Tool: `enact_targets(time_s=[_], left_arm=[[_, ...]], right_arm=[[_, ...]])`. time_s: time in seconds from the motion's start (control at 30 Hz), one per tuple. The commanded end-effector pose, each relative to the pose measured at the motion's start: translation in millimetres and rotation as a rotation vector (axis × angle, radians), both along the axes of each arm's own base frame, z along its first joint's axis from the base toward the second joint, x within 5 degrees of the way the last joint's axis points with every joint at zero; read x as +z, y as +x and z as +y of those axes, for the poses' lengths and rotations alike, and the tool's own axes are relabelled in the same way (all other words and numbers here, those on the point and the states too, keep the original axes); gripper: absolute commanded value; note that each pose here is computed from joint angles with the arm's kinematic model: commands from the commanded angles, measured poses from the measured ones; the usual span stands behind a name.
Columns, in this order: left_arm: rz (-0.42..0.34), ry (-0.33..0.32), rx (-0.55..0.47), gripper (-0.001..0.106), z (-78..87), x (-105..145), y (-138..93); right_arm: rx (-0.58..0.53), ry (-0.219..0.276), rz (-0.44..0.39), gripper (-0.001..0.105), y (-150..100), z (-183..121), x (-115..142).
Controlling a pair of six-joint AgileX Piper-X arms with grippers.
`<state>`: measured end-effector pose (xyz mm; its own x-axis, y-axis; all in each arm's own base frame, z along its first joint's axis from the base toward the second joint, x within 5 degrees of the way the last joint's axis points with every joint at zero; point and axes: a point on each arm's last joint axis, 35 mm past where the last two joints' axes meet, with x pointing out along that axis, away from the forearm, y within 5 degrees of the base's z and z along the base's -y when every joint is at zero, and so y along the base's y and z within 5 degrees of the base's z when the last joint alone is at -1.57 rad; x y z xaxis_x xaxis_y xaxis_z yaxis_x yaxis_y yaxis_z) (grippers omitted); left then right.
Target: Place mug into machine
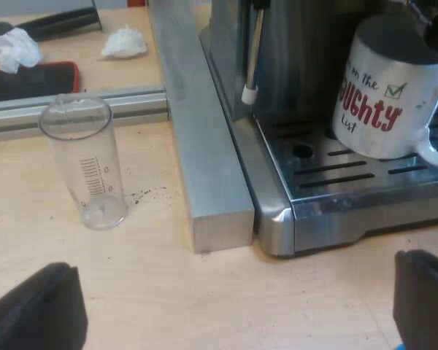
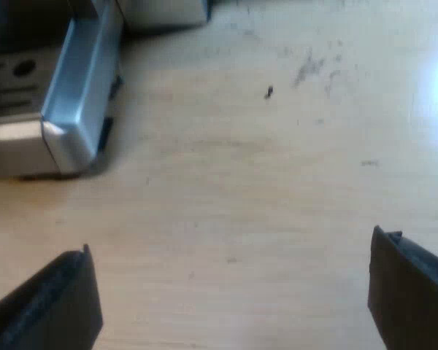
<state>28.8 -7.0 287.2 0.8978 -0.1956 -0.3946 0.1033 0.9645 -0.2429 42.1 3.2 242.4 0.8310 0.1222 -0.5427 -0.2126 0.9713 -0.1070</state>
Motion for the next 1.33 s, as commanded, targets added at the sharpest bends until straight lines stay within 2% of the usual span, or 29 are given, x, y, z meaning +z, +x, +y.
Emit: enact_targets(time_s=[0.03,1.33], left_arm=[[-0.004,-0.006,-0.007,0.087,-0.2,2.3,2.2],[-0.026,0.001,-0.002,0.087,0.1,-0.5,7.0]], right_arm=[[0.013,-0.006,-0.023,0.077,2.6,0.1,2.0],[0.007,-0.01,-0.023,0.077,2.5,-0.1,2.1]])
